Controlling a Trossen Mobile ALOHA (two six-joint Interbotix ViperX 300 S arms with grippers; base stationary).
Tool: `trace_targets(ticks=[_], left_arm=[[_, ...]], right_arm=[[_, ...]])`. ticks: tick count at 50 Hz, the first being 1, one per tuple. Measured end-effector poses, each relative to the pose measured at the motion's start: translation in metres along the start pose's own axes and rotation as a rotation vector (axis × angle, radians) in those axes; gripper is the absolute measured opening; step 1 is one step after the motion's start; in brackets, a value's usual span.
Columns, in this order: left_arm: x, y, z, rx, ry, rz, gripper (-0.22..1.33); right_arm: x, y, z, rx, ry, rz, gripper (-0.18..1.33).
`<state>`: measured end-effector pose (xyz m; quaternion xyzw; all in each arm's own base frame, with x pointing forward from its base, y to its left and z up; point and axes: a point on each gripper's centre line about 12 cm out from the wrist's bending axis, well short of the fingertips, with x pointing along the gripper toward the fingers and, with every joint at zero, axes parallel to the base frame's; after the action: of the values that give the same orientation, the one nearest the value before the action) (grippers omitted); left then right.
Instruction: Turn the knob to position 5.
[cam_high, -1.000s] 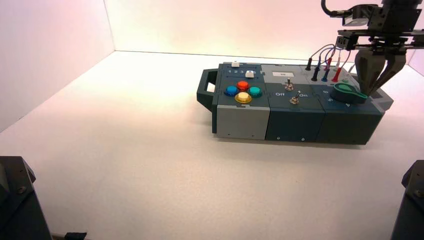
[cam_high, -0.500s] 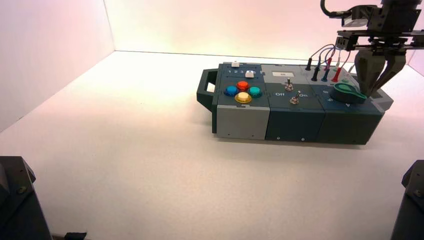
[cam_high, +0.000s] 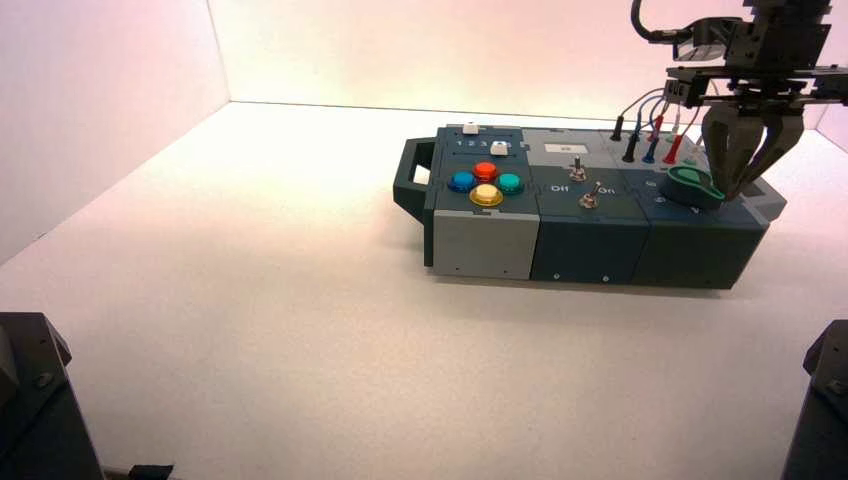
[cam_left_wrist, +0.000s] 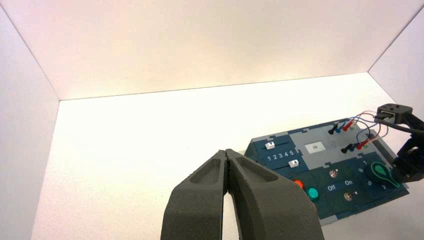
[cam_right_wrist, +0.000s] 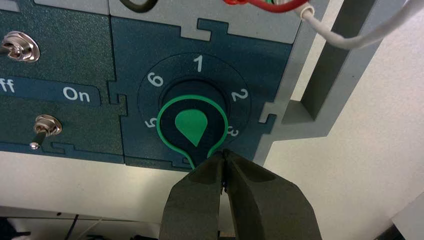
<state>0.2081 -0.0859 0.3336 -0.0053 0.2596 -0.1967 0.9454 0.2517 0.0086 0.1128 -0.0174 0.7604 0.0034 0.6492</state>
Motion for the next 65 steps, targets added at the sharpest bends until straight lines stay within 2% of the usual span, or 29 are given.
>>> trace_targets(ticks=[12,24,56,65], left_arm=[[0.0,0.002,0.0,-0.002,0.001,0.007,-0.16],[0.0,0.004,0.0,-0.005,0.0,0.017,-0.16],[0.0,0.006,0.001,-0.008,-0.006,0.022,-0.16],[0.0,0.006,0.002,-0.009,-0.015,0.022,-0.16]], right_arm=[[0.0,0.001,-0.001,-0.003,0.012,0.002,-0.14],[-0.001,0.01,-0.003,-0.029,0.021,0.003,-0.15],[-0.001,0.011,-0.006,-0.025,0.04,0.011,-0.14],[-0.007,0.011,-0.008,-0.023,0.016,0.014,-0.14]])
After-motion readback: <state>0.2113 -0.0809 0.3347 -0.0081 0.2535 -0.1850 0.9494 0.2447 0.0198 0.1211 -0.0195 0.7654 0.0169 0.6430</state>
